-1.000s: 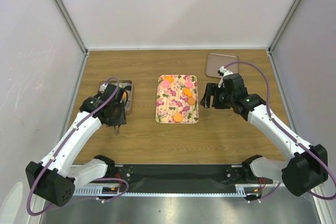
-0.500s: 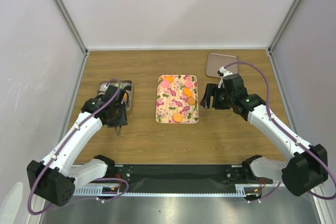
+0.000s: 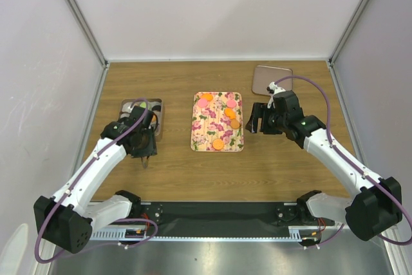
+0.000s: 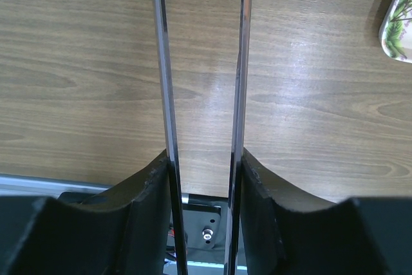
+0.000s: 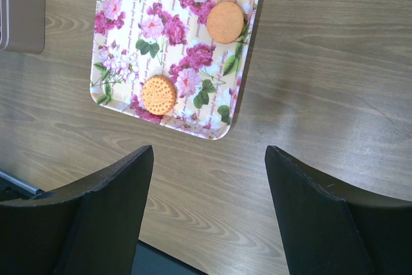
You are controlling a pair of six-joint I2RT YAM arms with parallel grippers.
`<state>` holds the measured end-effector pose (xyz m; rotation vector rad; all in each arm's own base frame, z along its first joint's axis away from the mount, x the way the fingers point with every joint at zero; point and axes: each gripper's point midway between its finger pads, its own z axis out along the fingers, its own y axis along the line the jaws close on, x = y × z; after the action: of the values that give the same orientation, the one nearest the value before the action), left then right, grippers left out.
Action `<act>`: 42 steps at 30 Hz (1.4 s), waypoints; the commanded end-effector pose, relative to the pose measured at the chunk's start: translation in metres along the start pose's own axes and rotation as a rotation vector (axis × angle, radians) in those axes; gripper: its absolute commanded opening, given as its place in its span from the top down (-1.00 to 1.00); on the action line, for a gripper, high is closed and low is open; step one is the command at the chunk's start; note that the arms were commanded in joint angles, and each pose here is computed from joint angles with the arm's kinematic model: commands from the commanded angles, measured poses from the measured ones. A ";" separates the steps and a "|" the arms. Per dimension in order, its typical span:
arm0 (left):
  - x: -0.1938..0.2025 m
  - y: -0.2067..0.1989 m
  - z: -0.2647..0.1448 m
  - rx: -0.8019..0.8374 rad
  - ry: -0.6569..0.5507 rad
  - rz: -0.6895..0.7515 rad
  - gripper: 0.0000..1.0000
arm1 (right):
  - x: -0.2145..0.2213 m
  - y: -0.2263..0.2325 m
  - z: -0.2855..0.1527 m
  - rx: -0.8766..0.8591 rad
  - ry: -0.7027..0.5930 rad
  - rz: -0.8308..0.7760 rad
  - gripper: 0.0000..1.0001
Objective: Pack the cookies
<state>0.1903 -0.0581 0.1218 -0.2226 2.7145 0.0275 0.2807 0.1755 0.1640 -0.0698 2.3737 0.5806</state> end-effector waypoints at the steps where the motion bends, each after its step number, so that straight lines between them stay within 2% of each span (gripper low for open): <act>1: -0.005 -0.003 0.000 0.023 -0.025 -0.019 0.07 | -0.008 0.005 -0.004 -0.017 -0.033 -0.015 -0.54; 12: -0.014 -0.005 -0.013 0.046 -0.059 -0.017 0.08 | -0.012 0.005 -0.006 -0.012 -0.044 -0.016 -0.54; 23: -0.048 -0.017 -0.049 0.095 -0.161 0.017 0.09 | -0.030 0.008 -0.016 0.010 -0.086 -0.013 -0.54; 29: -0.061 -0.086 -0.064 0.192 -0.213 0.138 0.09 | -0.062 0.007 -0.043 0.045 -0.152 0.025 -0.54; 35: -0.058 -0.185 -0.071 0.361 -0.246 0.262 0.09 | -0.093 -0.010 -0.087 0.116 -0.254 0.109 -0.55; 38: -0.051 -0.246 -0.072 0.450 -0.267 0.327 0.09 | -0.108 -0.021 -0.119 0.154 -0.316 0.163 -0.55; 40: -0.043 -0.277 -0.056 0.460 -0.250 0.361 0.08 | -0.126 -0.022 -0.147 0.161 -0.388 0.188 -0.57; 42: -0.040 -0.314 -0.066 0.533 -0.271 0.394 0.08 | -0.130 -0.020 -0.165 0.164 -0.414 0.205 -0.57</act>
<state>0.2367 -0.3027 0.1684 0.4335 2.4983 -0.3184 0.3008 0.0880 0.3128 0.2775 2.0910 0.4432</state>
